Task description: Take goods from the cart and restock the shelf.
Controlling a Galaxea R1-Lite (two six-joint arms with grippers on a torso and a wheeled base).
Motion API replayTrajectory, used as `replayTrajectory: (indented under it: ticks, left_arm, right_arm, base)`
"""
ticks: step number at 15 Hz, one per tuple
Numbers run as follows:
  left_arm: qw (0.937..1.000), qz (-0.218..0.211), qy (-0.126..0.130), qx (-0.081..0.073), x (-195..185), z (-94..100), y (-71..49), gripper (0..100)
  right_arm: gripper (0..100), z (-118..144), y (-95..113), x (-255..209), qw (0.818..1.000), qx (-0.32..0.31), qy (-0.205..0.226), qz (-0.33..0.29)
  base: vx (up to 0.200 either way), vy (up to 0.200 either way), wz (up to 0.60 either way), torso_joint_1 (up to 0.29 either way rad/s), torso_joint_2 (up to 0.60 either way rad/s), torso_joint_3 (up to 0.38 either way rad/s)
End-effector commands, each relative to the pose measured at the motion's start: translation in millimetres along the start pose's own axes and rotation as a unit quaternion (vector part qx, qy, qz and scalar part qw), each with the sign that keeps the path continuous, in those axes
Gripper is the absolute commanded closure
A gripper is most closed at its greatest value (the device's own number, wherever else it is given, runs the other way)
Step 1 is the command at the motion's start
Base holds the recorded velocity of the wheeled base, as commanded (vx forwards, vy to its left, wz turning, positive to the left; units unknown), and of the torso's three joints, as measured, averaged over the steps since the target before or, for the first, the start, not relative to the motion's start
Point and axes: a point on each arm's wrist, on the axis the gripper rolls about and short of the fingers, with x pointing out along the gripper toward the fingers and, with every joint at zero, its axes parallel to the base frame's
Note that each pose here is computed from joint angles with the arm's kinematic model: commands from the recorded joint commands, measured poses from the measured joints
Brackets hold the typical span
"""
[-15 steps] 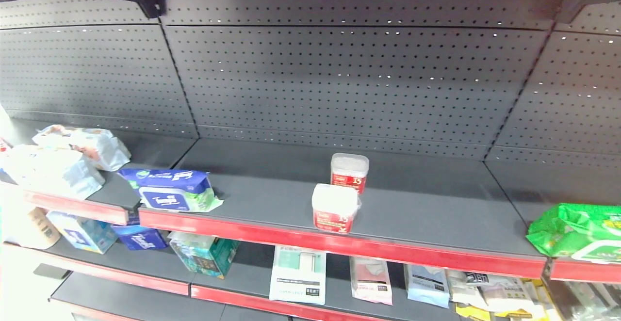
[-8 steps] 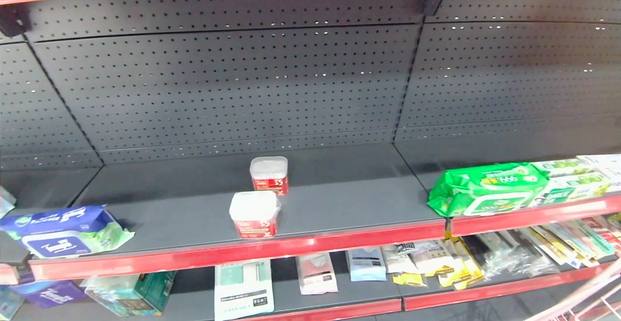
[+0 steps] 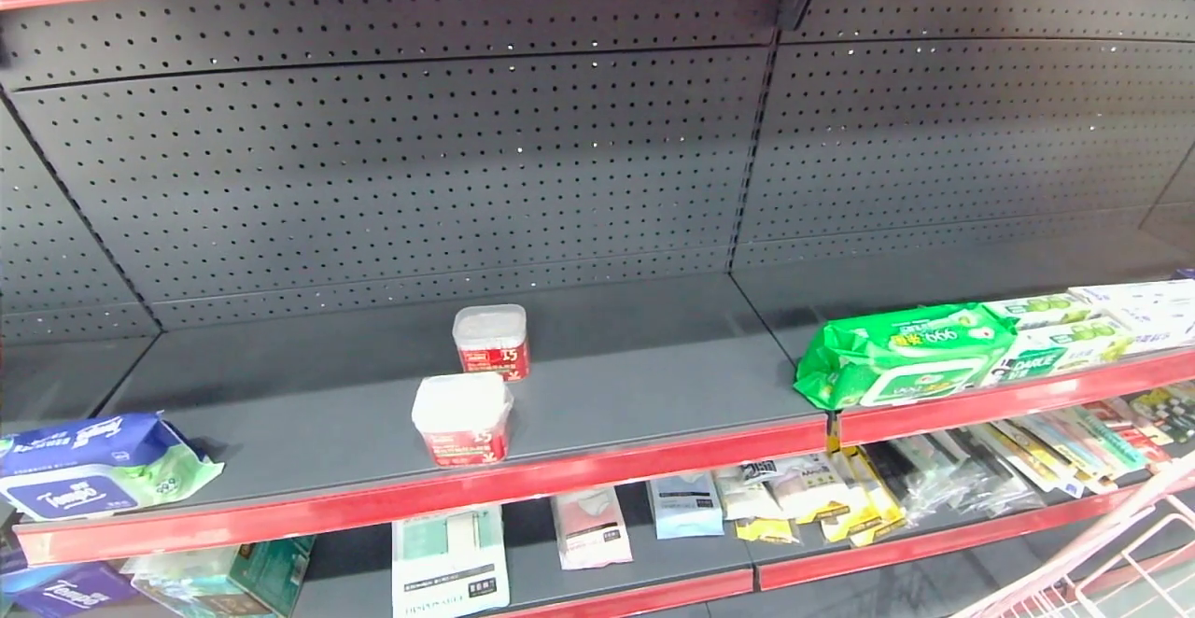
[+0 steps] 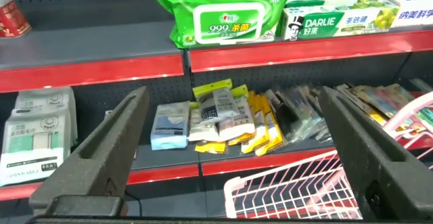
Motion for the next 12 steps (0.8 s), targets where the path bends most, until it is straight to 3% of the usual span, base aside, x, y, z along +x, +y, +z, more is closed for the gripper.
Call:
replayTrajectory:
  ticks: [1,2,3,4,7,10,12]
  left_arm:
    - [0.9955,0.022,0.047,-0.08,69.3,137.7,5.1,0]
    - [0.9914,0.047,0.103,-0.065,103.5,135.9,8.7,0]
    - [0.9846,0.065,0.16,-0.024,129.4,125.1,11.5,0]
    - [0.9777,0.067,0.199,-0.01,150.0,116.3,13.0,0]
    - [0.9658,0.047,0.255,-0.005,194.5,93.9,8.7,0]
    - [0.9536,0.028,0.3,-0.004,211.3,76.8,1.7,0]
    - [0.9423,0.008,0.335,-0.007,224.2,62.6,-8.4,0]
  right_arm:
    - [0,-0.1,0.0,0.1,1.0,0.0,0.001,0.001]
    - [0,-0.1,0.0,0.1,1.0,0.0,0.001,0.001]
    - [0,0.1,0.0,0.1,1.0,0.0,0.001,0.0]
    - [0,-0.1,0.0,0.1,1.0,0.0,0.001,0.0]
    - [0,0.1,0.0,0.1,1.0,0.0,0.001,0.0]
    - [0,-0.1,0.0,0.1,1.0,0.0,0.001,0.001]
    - [0,0.1,0.0,0.1,1.0,0.0,0.001,0.001]
  base:
    - [0.0,0.0,0.0,0.0,0.0,0.0]
    - [0.0,0.0,0.0,0.0,0.0,0.0]
    - [0.0,0.0,0.0,0.0,0.0,0.0]
    - [0.0,0.0,0.0,0.0,0.0,0.0]
    - [0.0,0.0,0.0,0.0,0.0,0.0]
    - [0.0,0.0,0.0,0.0,0.0,0.0]
    - [0.0,0.0,0.0,0.0,0.0,0.0]
